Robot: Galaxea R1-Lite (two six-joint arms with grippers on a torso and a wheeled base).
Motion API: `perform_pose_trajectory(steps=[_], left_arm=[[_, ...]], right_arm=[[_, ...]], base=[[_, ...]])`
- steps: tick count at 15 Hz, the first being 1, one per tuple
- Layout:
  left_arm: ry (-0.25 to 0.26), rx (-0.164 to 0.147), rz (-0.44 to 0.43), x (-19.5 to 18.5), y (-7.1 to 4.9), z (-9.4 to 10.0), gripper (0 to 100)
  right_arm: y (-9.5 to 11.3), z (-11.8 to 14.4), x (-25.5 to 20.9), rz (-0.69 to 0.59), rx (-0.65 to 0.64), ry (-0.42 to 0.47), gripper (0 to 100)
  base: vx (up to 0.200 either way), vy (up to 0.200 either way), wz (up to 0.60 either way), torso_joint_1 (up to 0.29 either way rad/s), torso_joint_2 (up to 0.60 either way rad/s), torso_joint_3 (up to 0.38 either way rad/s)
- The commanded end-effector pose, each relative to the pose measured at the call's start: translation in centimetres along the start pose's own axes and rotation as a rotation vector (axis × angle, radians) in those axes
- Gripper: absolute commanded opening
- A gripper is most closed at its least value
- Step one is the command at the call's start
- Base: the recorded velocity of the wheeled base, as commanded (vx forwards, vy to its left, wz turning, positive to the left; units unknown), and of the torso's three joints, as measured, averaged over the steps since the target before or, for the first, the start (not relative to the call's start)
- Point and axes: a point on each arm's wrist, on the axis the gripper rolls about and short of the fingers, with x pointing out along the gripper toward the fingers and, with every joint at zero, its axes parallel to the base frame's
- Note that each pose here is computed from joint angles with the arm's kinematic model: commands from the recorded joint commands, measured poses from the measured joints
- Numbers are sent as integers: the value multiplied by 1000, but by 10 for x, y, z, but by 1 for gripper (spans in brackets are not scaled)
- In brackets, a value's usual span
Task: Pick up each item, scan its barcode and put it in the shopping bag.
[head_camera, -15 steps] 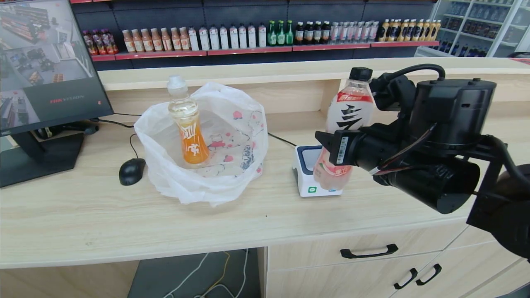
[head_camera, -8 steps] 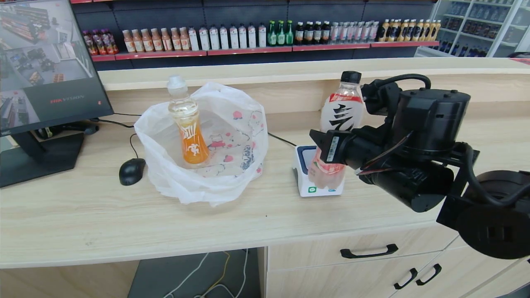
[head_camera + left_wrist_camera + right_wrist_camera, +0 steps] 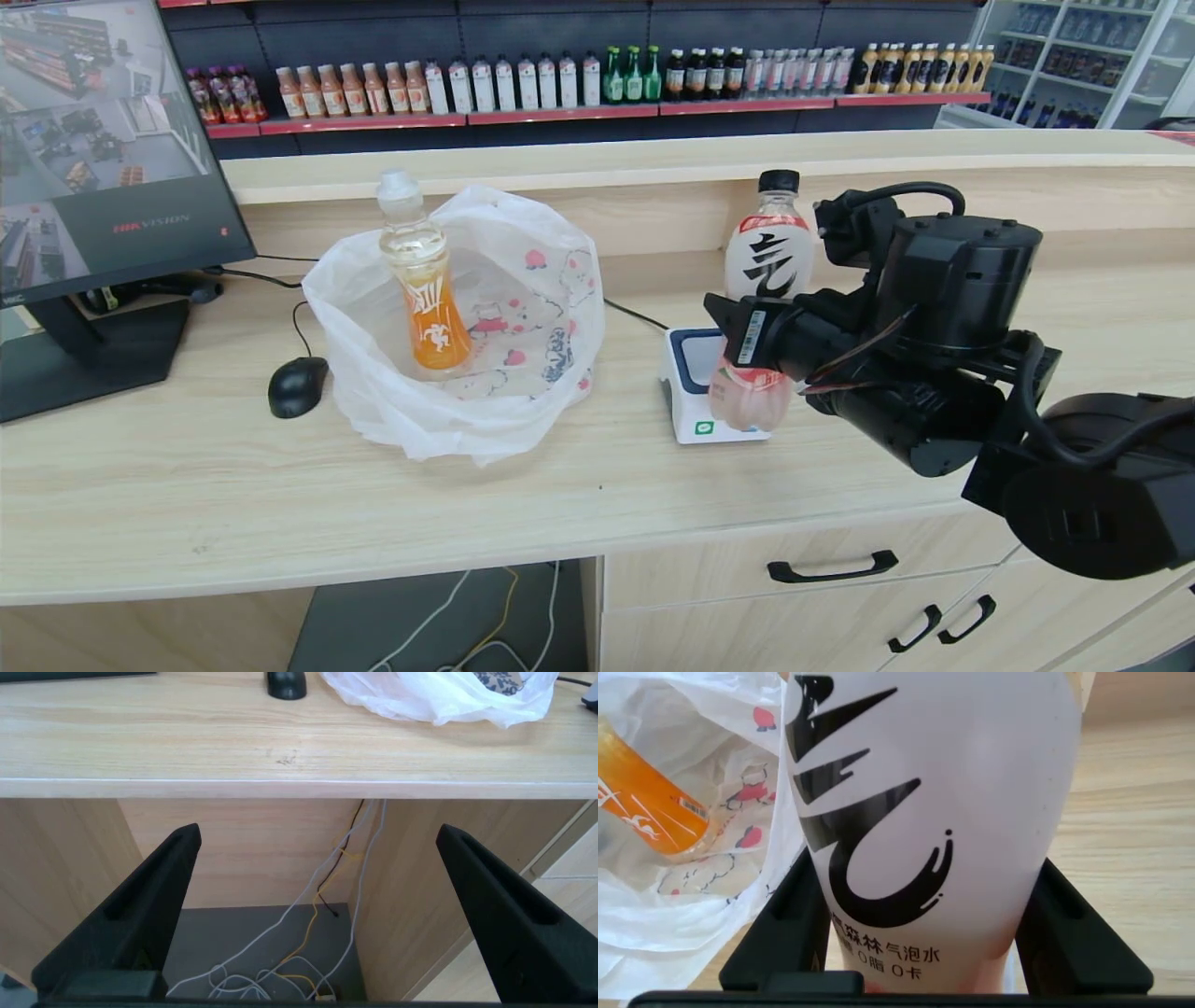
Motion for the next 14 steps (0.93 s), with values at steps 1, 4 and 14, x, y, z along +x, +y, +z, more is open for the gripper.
perform_pose_trajectory(steps=[1, 4, 14], left_arm=[[0, 0, 2, 0, 0, 0, 100], [0, 0, 0, 0, 0, 0, 100], [0, 0, 0, 0, 0, 0, 100]], right_arm=[[0, -1, 0, -1, -1, 3, 0], [0, -1, 0, -1, 0, 4, 0], [0, -2, 1, -8, -3, 6, 0]], base=[[0, 0, 0, 0, 0, 0], [0, 0, 0, 0, 0, 0], [0, 0, 0, 0, 0, 0]])
